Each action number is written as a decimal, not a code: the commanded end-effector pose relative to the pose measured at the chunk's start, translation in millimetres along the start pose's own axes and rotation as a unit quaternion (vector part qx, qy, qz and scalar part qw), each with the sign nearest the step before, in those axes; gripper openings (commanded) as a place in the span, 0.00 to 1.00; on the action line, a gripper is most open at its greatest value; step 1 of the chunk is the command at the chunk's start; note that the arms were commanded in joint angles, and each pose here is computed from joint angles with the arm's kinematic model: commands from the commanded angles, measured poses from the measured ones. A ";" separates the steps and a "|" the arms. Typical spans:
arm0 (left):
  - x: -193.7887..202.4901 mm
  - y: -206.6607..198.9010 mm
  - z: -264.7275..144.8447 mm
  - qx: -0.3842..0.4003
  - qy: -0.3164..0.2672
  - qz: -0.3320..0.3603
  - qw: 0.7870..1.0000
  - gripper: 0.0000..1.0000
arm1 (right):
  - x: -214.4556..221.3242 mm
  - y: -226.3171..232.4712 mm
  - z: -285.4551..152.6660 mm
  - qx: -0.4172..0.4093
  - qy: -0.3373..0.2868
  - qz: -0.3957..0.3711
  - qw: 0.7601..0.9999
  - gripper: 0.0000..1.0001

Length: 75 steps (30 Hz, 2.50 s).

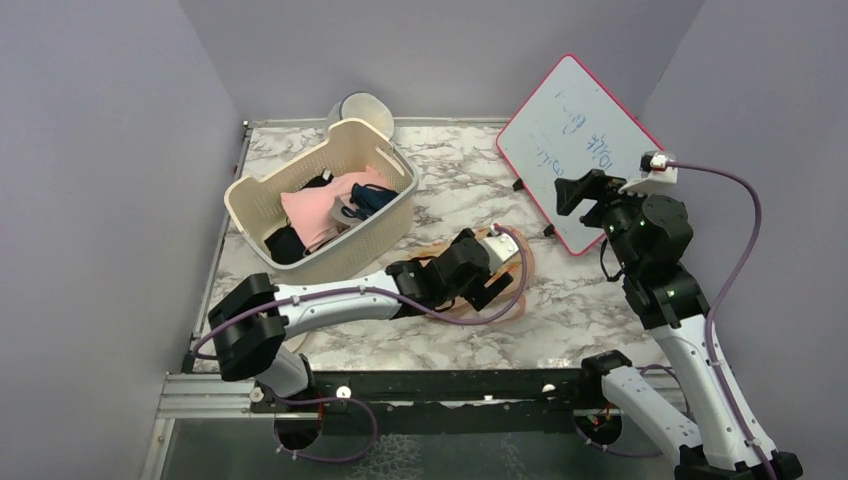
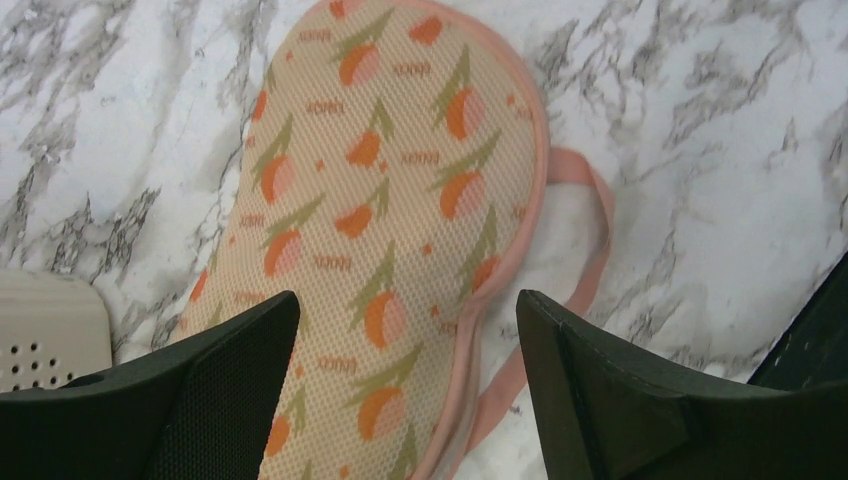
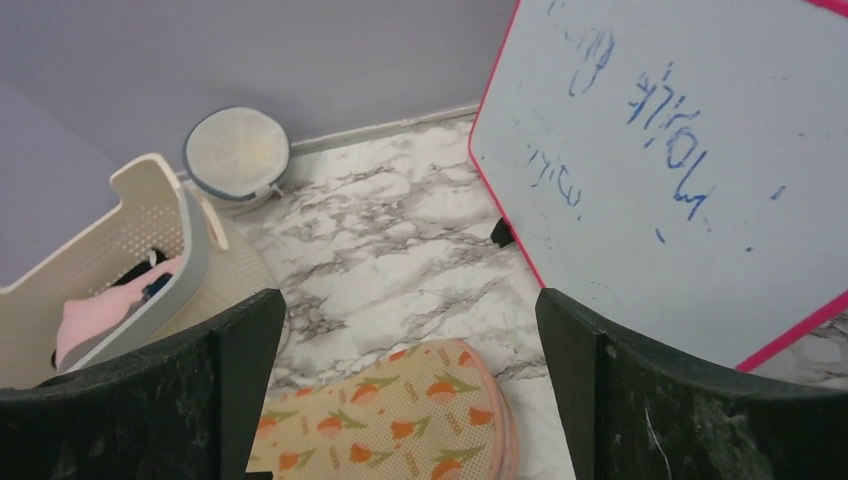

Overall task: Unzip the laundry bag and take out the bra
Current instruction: Open the laundry bag at the center of the board.

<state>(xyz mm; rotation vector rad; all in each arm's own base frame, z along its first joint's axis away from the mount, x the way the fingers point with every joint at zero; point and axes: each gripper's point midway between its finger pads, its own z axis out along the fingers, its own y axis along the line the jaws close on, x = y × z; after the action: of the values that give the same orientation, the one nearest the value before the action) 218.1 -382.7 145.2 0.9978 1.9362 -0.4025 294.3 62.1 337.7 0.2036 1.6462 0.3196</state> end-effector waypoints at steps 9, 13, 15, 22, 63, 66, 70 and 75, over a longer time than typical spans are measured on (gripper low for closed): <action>49.7 -3.5 -6.2 0.026 0.045 0.115 0.992 0.71 | 5.3 29.1 -8.1 -0.092 0.011 -0.017 0.996 0.94; 53.8 -9.8 8.8 0.019 0.059 0.144 0.988 0.65 | 0.7 26.6 -11.1 -0.084 0.008 -0.023 0.996 0.94; 55.7 -8.7 15.4 0.004 0.063 0.159 0.985 0.62 | -0.5 25.2 -13.3 -0.082 0.004 -0.025 0.996 0.94; 68.4 -1.6 33.4 -0.042 0.092 0.200 0.975 0.48 | -3.7 22.0 -19.0 -0.077 -0.004 -0.031 0.997 0.94; -51.1 -9.6 -17.6 -0.022 -0.045 0.127 0.991 0.00 | -55.5 24.2 -46.3 -0.072 -0.082 -0.027 0.994 0.94; -58.2 18.5 -17.0 -0.047 -0.048 0.100 0.993 0.00 | -55.4 24.0 -46.9 -0.071 -0.081 -0.027 0.994 0.94; -58.9 58.0 -3.7 -0.071 -0.027 0.032 0.997 0.00 | -57.3 23.8 -50.6 -0.072 -0.085 -0.028 0.993 0.94; -61.1 82.5 13.9 -0.084 -0.003 0.013 0.996 0.00 | -58.4 21.9 -54.1 -0.068 -0.087 -0.029 0.993 0.94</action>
<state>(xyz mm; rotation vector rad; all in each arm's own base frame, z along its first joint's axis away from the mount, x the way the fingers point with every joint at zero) 293.1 -364.5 198.9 0.9348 1.8632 -0.2095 250.9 67.5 396.1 0.0635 1.4703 0.3910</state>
